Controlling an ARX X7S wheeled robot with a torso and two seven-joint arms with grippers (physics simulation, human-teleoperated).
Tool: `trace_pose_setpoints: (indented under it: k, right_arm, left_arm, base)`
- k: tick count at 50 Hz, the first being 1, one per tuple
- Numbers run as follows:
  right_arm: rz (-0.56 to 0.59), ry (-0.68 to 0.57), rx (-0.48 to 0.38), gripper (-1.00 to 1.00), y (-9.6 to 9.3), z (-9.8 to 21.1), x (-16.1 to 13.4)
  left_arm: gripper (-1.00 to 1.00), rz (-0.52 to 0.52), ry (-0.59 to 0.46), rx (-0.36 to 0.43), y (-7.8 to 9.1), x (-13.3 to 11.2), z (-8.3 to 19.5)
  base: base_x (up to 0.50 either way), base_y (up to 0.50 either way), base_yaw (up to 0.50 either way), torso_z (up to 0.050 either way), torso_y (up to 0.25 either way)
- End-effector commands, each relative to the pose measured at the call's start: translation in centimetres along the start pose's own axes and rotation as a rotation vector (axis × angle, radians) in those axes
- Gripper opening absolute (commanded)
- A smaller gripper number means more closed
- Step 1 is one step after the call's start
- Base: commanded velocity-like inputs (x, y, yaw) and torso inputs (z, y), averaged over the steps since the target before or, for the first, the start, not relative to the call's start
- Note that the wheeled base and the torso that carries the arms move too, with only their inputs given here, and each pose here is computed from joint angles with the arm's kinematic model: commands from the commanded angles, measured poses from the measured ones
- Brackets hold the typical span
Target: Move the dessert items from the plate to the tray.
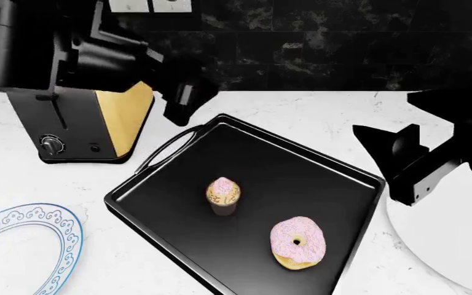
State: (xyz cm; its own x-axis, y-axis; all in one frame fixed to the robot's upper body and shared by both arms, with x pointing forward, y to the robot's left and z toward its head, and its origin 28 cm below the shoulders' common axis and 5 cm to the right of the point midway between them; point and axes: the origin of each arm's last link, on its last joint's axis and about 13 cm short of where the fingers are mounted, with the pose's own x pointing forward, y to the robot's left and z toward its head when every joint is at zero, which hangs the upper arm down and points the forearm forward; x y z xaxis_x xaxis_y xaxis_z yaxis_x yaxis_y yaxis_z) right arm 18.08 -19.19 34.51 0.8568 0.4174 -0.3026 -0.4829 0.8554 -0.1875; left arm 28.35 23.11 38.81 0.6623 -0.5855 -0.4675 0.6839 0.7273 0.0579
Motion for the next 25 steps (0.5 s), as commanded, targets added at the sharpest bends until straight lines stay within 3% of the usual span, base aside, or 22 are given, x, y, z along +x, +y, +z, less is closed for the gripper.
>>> trace_pose_setpoints:
  k: [1, 11, 25]
  right_arm:
    - [-0.063, -0.051, -0.011, 1.0, 0.0, 0.3, -1.3]
    - [-0.112, -0.144, -0.007, 1.0, -0.1, 0.4, -2.9]
    - [-0.176, -0.227, 0.025, 1.0, -0.2, -0.4, -4.2]
  left_arm:
    - [1.0, 0.193, -0.203, 0.077, -0.2, -3.5, -1.7]
    - [1.0, 0.258, -0.307, 0.091, -0.3, -5.4, -4.2]
    - [1.0, 0.323, -0.419, 0.036, -0.5, -6.6, -7.2]
  base:
    - [0.0, 0.0, 0.0, 0.0, 0.0]
    - [0.0, 0.0, 0.0, 0.0, 0.0]
    - [0.0, 0.0, 0.0, 0.0, 0.0]
